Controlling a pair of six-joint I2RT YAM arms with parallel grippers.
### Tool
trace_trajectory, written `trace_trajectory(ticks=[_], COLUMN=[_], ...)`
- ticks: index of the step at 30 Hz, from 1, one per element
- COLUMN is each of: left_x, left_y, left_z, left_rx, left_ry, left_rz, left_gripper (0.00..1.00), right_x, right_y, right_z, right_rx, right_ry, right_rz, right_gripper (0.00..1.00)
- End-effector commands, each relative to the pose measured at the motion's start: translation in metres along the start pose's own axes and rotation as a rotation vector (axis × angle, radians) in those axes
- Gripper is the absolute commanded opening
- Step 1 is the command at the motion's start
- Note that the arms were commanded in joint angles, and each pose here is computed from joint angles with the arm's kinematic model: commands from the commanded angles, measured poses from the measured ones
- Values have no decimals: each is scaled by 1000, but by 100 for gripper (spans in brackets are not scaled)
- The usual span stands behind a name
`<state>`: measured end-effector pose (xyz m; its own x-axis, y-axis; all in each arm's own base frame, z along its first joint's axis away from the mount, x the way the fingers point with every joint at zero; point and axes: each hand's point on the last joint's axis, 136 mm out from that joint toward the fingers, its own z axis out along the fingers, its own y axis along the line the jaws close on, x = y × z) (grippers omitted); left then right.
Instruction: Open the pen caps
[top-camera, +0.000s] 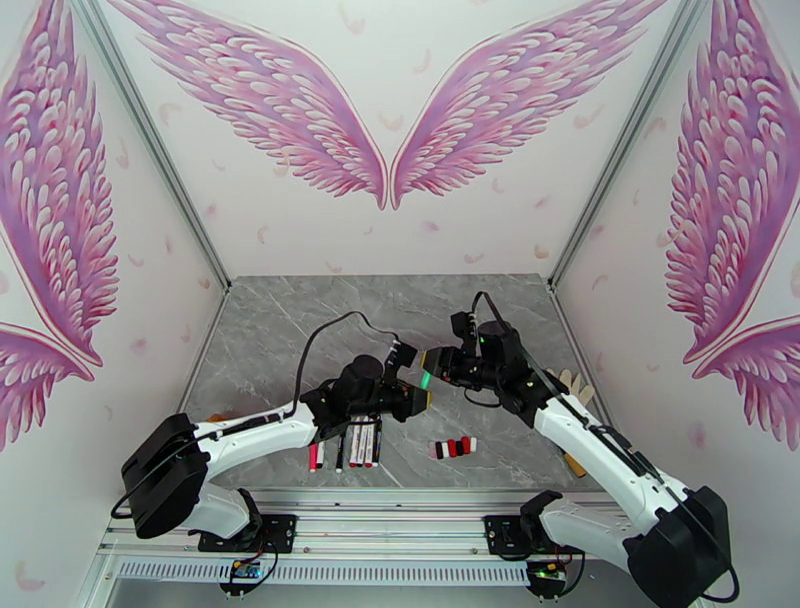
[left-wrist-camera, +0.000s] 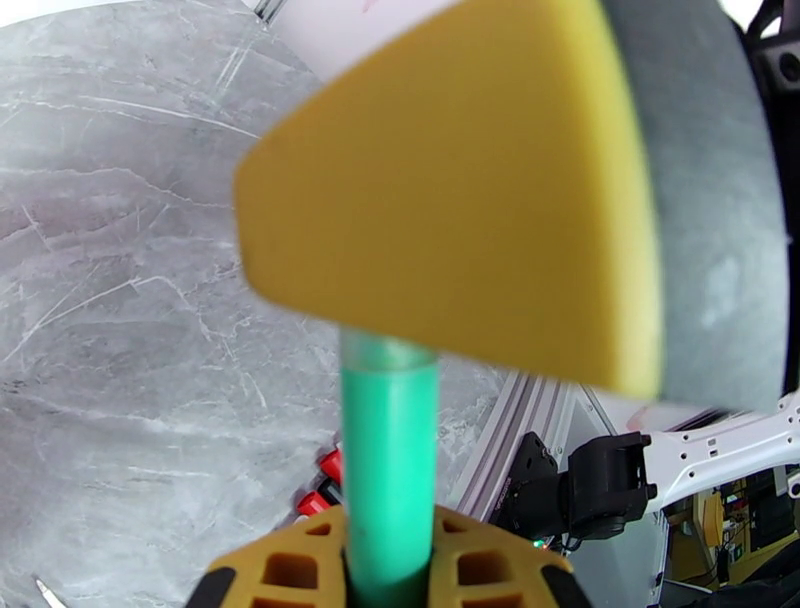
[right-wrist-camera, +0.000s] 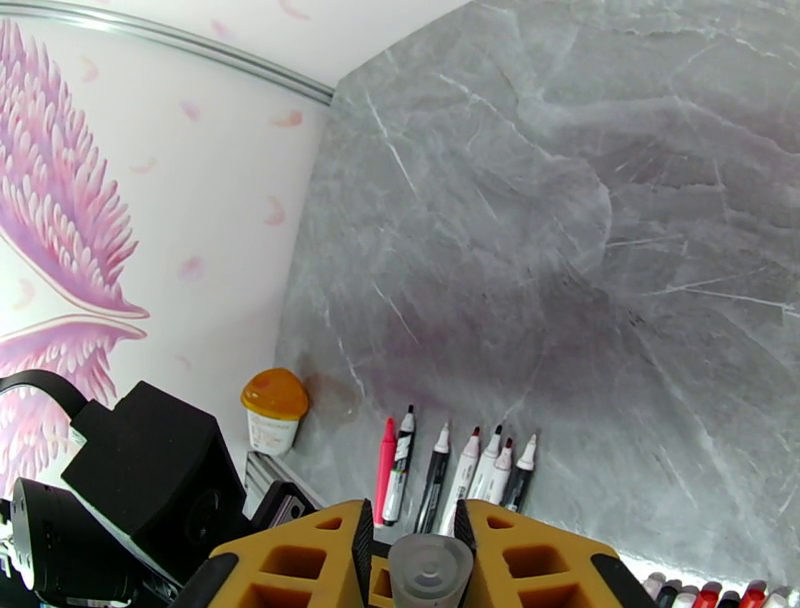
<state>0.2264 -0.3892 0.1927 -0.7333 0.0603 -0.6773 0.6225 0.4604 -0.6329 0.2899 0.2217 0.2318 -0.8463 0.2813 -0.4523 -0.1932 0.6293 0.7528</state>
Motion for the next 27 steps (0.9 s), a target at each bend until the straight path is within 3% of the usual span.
trace_trajectory(ticks=[1,11,21,27], left_x=[-4,-4,-4,10], left_y=[-7,-7,-9,1], left_z=[-6,-6,-6,-4], left_rx=[7,3,-5,-143], left_ry=[-9,-8,-2,53], left_rz=[19,21,29,105], left_gripper=[9,9,8,7], right_x=[-2,0,-2,-16], right_y=[13,11,8,5], right_z=[-2,1,2,-6], right_rx=[-33,-30,-11,46], right_ry=[12,23,12,-46], right_rz=[-24,-22,-27,-22], right_gripper=[29,29,19,14])
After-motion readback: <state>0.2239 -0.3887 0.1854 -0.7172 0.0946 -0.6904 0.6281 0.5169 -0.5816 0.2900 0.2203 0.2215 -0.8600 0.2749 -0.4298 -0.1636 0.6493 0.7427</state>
